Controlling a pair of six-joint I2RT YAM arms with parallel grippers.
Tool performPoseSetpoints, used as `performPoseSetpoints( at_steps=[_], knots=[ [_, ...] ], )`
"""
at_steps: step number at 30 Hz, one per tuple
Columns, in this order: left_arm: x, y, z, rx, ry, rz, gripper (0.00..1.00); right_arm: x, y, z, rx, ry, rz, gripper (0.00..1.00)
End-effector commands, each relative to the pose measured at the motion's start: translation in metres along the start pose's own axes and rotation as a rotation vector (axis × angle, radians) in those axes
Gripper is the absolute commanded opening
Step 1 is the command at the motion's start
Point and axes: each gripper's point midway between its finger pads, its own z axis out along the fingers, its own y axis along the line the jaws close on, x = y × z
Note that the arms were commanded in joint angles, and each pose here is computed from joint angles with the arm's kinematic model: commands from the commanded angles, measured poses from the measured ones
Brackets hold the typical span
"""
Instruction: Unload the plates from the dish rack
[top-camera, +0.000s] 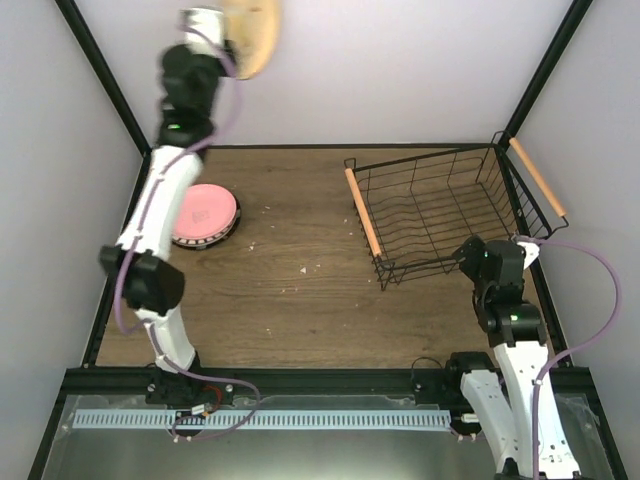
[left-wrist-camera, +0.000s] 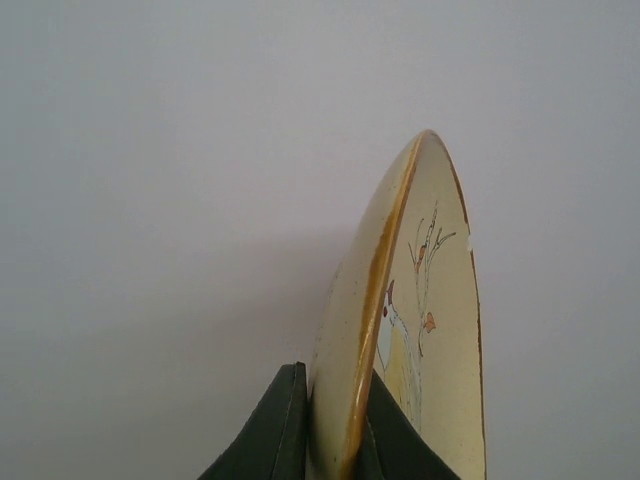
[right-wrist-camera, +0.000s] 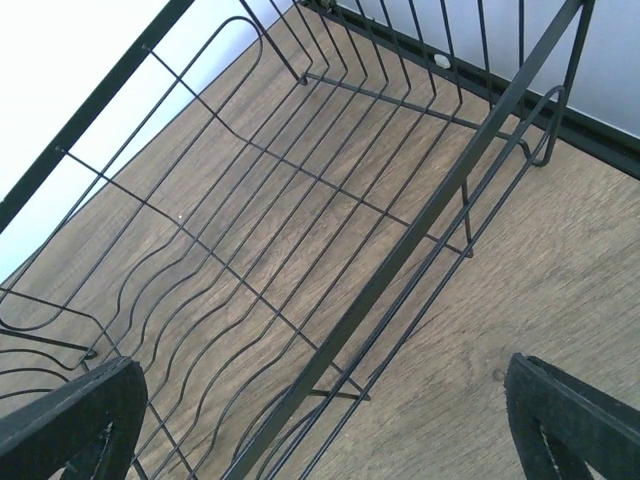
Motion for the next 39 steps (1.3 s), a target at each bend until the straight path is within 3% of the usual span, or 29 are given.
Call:
performPoseSetpoints(
  at_steps=[1,7,12,18,29,39],
  knots=[
    [-0.008,0.115,-0.054,-0.173,0.057,-0.384,0.04,-0.001,0.005,0.005,-0.016,0.004,0.010,1.00],
    [0.121,0.182,-0.143,-0.292,0.346,-0.790,0.04,0.003,0.021,0.020,-0.058,0.041,0.004,1.00],
    [0.177,0.173,-0.198,-0.308,0.459,-0.979,0.04,0.005,0.031,0.032,-0.082,0.059,-0.016,1.00],
    [0.241,0.153,-0.220,-0.281,0.589,-1.147,0.04,0.003,0.043,0.045,-0.099,0.078,-0.049,1.00],
    [0.322,0.147,-0.245,-0.401,0.752,-1.227,0.04,-0.005,0.037,0.039,-0.070,0.043,-0.051,1.00],
    [0.349,0.150,-0.259,-0.490,0.816,-1.240,0.04,-0.005,0.036,0.040,-0.059,0.042,-0.037,1.00]
  ],
)
